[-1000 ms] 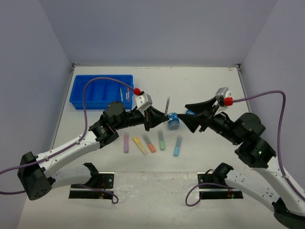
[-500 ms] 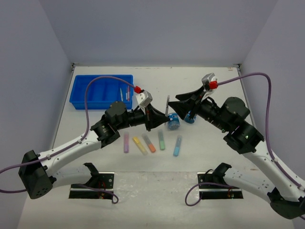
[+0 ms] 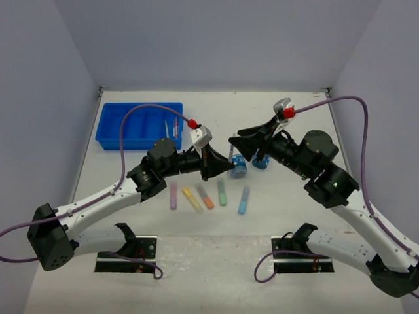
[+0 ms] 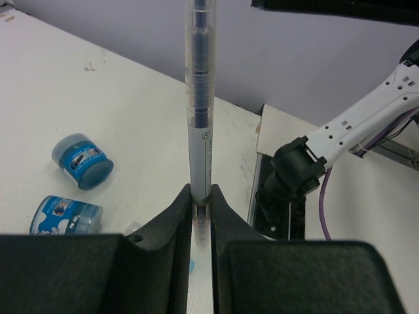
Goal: Sort the stationery into containers
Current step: Close the pen cap on the pen.
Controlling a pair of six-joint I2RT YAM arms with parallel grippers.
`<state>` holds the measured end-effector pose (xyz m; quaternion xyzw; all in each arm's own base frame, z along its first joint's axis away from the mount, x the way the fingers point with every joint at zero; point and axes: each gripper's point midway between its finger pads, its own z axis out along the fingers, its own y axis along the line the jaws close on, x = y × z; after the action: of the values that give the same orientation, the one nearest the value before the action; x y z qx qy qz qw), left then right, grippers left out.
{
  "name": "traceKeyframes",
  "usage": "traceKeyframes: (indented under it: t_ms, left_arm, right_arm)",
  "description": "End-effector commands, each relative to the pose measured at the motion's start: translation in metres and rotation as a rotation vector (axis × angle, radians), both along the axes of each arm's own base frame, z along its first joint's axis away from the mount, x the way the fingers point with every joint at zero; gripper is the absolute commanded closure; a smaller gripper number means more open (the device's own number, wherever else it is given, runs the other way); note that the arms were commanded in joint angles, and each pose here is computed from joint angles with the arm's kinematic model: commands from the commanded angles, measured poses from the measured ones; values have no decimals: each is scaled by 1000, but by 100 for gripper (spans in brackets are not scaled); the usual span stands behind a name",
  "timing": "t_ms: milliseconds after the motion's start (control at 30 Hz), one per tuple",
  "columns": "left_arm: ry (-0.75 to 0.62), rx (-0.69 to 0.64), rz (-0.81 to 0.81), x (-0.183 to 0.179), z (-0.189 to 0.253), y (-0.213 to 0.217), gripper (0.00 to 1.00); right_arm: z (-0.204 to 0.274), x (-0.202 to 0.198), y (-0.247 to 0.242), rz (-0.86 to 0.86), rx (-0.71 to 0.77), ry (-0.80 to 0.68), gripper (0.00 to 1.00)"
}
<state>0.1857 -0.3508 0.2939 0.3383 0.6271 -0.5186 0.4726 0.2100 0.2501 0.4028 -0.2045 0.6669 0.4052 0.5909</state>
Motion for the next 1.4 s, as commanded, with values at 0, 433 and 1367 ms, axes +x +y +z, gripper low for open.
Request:
traceKeyframes:
  t_ms: [0,433,1367]
  left_arm:
    - [-57,-38,-27,-1,20,-2,100]
    - [-61,-36,-34,-1,21,-3,100]
    - [-237,-90,94,20,87,12,100]
  right_arm:
    - [24,1,-1,-17,48,-39,55]
    - [6,2,6,-4,21,-6,64]
    - [-88,9,16,-11,-82,113,100]
